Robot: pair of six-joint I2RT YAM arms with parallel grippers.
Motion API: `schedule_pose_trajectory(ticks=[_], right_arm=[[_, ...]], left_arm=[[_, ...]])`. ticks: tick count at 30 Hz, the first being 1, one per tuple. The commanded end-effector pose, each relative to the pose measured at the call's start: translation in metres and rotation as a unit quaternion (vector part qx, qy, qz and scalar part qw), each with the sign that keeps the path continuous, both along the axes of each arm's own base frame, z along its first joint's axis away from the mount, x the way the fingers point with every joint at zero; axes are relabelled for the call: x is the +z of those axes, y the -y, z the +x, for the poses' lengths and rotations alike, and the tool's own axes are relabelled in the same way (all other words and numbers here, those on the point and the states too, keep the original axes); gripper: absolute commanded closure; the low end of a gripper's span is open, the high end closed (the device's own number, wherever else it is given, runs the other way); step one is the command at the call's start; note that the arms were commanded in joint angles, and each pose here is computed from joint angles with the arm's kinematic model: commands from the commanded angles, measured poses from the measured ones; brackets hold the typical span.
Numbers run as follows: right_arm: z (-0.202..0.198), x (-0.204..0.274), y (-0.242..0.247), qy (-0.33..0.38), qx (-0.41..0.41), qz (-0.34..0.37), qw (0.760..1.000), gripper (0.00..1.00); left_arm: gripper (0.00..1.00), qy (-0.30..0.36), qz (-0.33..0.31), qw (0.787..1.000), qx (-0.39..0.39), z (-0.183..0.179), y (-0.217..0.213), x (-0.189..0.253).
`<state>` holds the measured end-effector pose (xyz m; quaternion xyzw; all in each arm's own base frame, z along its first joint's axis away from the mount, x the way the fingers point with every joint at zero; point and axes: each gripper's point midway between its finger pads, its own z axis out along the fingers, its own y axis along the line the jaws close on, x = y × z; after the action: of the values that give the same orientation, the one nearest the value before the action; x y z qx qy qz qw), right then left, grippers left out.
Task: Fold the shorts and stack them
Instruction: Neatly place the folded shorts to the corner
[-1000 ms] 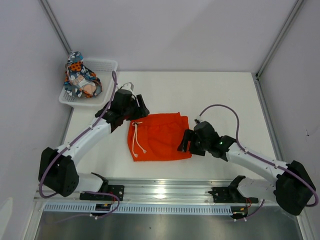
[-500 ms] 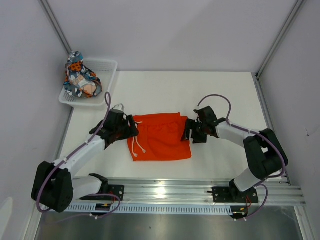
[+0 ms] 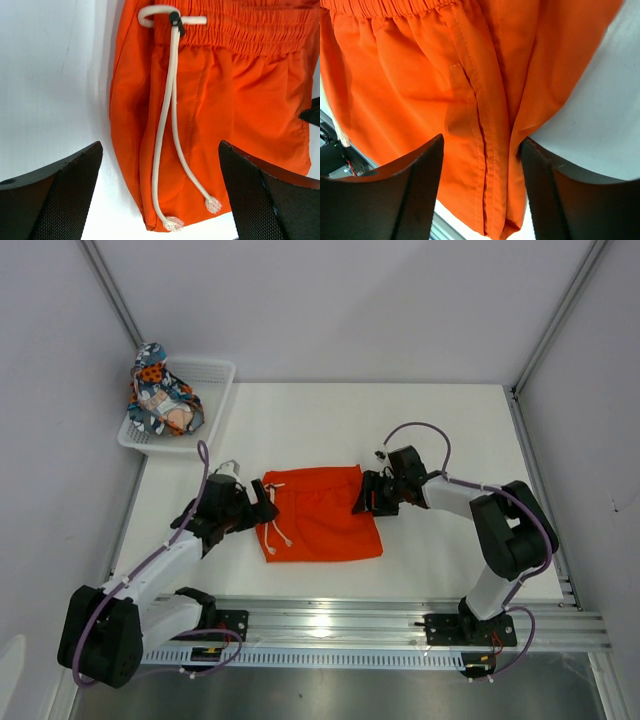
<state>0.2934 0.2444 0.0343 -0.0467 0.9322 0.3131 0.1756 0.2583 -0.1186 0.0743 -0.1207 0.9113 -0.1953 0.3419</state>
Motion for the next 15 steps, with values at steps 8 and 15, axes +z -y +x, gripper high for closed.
schedule_pose_trajectory(ticks=[8,15], right_arm=[[0.007,-0.011,-0.002,0.01,0.007,-0.012,1.0,0.51],[0.01,-0.008,-0.001,0.029,0.006,-0.055,0.998,0.64]], left_arm=[[0.01,-0.012,-0.015,1.0,-0.008,0.008,0.004,-0.02],[0.27,-0.043,-0.023,0.999,-0.023,0.013,0.013,-0.043]])
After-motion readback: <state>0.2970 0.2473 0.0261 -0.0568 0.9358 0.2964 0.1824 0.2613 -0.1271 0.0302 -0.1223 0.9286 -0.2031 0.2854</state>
